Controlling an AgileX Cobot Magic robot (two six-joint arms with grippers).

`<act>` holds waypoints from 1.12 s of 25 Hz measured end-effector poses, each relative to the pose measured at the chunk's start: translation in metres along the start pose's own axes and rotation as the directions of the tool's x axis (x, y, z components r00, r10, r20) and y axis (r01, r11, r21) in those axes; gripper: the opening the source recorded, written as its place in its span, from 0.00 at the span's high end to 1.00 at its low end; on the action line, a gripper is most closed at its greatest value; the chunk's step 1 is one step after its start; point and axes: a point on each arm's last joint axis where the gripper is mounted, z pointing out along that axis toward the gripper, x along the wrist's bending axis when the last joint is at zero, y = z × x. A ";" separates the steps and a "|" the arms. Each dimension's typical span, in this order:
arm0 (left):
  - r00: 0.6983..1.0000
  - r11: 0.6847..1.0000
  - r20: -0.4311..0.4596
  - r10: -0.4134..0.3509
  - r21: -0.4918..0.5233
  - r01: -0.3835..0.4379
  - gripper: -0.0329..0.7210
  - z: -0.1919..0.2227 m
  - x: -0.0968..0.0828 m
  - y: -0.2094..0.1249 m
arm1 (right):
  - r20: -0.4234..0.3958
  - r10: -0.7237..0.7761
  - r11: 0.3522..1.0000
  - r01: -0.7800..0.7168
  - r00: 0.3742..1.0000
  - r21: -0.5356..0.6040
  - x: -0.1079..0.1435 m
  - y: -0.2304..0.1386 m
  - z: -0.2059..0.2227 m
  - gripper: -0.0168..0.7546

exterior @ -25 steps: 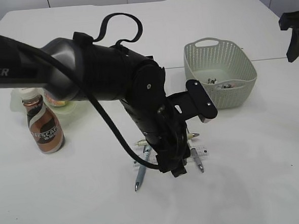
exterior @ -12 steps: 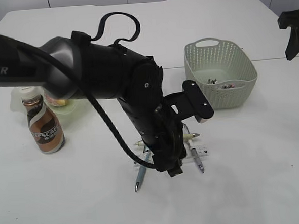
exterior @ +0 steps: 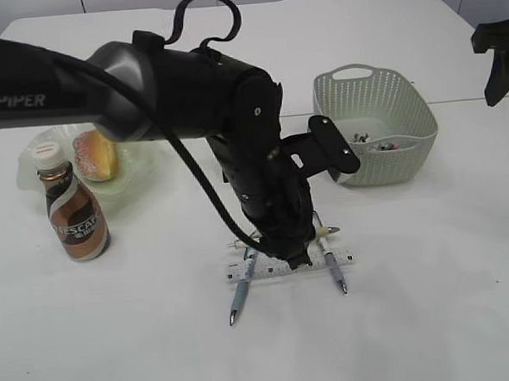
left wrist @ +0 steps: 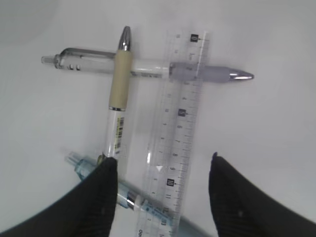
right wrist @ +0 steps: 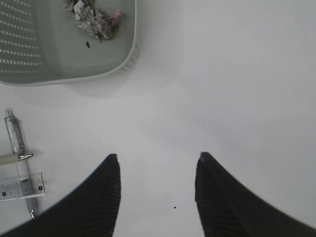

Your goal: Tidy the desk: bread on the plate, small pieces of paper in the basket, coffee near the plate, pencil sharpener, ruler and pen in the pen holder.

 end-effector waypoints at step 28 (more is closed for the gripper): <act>0.998 0.998 0.056 0.030 0.058 -0.033 0.38 0.033 -0.001 -0.003 | -0.002 -0.001 1.000 0.001 1.000 -0.011 0.000 0.001 0.000 0.50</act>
